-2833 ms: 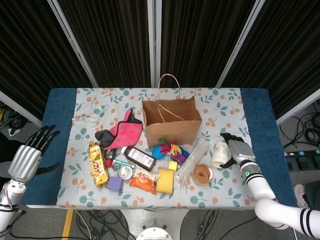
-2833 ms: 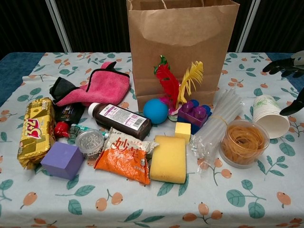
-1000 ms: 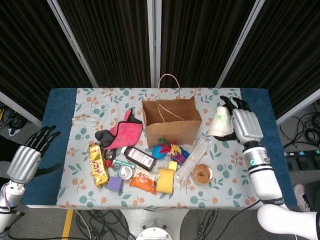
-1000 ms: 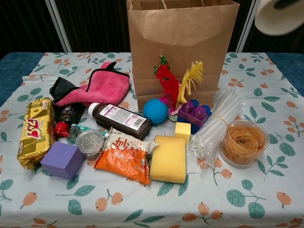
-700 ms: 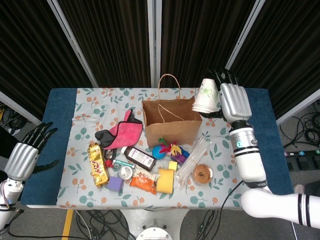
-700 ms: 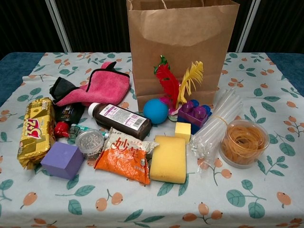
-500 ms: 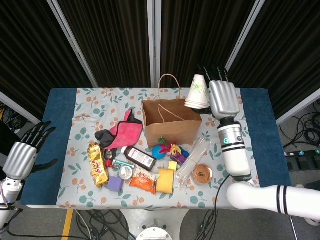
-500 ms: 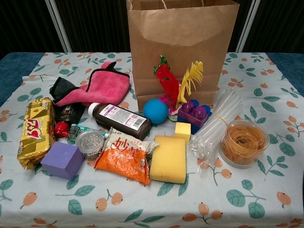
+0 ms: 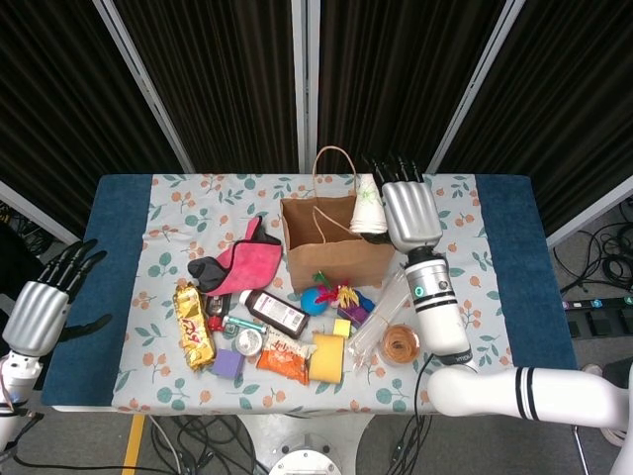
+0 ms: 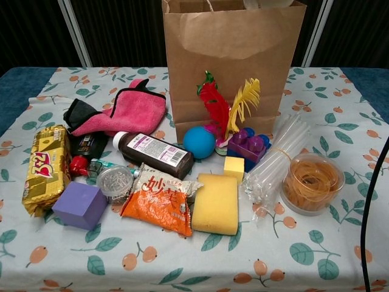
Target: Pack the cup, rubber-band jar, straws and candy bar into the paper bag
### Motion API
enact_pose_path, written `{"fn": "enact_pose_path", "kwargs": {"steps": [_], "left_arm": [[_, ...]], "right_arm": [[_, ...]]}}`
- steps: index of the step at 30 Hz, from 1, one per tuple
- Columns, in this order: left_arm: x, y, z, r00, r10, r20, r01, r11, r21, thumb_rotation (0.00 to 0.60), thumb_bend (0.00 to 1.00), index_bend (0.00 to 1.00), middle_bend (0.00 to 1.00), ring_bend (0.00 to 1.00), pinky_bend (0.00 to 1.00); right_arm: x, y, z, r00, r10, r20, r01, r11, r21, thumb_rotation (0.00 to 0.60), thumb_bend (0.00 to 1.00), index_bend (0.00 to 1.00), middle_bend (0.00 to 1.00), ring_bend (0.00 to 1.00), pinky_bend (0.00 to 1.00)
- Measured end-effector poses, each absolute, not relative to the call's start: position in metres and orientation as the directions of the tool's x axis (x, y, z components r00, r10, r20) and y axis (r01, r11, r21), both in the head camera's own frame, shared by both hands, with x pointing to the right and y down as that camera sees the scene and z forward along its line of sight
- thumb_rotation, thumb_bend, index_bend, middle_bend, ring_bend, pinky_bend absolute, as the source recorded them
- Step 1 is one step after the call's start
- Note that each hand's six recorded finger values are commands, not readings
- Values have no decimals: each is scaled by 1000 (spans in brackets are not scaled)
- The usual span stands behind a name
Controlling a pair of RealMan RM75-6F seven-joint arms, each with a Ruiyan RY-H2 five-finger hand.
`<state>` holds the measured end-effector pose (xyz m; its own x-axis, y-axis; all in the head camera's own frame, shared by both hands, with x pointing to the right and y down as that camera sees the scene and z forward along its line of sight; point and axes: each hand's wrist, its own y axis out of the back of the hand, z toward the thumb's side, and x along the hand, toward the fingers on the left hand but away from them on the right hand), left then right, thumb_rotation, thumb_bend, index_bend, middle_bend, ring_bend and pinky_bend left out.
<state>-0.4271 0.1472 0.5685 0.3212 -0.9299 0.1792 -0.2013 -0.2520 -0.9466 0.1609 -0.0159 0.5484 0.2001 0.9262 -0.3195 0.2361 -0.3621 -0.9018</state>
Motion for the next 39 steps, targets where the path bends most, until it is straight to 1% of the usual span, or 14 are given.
{"fn": "enact_pose_path", "kwargs": {"steps": [4, 11, 17, 20, 24, 27, 32, 39], "left_arm": [[-429, 148, 568, 316, -932, 178, -203, -250, -947, 600, 30, 155, 164, 84, 200], [-430, 146, 565, 313, -934, 172, -207, -244, -947, 600, 30, 155, 165, 84, 200], [-428, 147, 565, 315, -934, 170, -218, -246, -945, 600, 30, 155, 165, 85, 200], [-426, 148, 565, 320, -932, 171, -220, -248, -943, 600, 30, 155, 165, 84, 200], [-423, 150, 565, 326, -930, 168, -220, -247, -944, 600, 30, 155, 165, 84, 200], [-425, 149, 565, 319, -933, 167, -221, -244, -944, 600, 31, 155, 165, 84, 200], [-428, 143, 565, 311, -937, 161, -227, -238, -944, 600, 31, 155, 165, 84, 200], [-426, 134, 569, 317, -935, 158, -236, -239, -942, 600, 31, 155, 165, 84, 200]], "right_arm": [[159, -14, 551, 211, 918, -337, 233, -382, -894, 600, 0, 1, 37, 0, 0], [161, -12, 549, 216, 915, -339, 244, -387, -889, 600, 0, 0, 36, 0, 0], [164, -7, 541, 226, 915, -335, 265, -388, -883, 600, 0, 0, 42, 0, 0], [166, -6, 532, 234, 923, -307, 270, -365, -891, 600, 0, 0, 51, 0, 0], [171, -14, 524, 212, 945, -247, 250, -297, -921, 600, 0, 0, 53, 0, 0], [172, -20, 530, 186, 954, -235, 217, -273, -937, 600, 0, 0, 53, 0, 0], [177, -31, 547, 142, 966, -217, 94, -231, -968, 600, 0, 0, 49, 0, 0], [171, -32, 571, 127, 968, -215, -41, -211, -977, 600, 0, 0, 44, 0, 0]]}}
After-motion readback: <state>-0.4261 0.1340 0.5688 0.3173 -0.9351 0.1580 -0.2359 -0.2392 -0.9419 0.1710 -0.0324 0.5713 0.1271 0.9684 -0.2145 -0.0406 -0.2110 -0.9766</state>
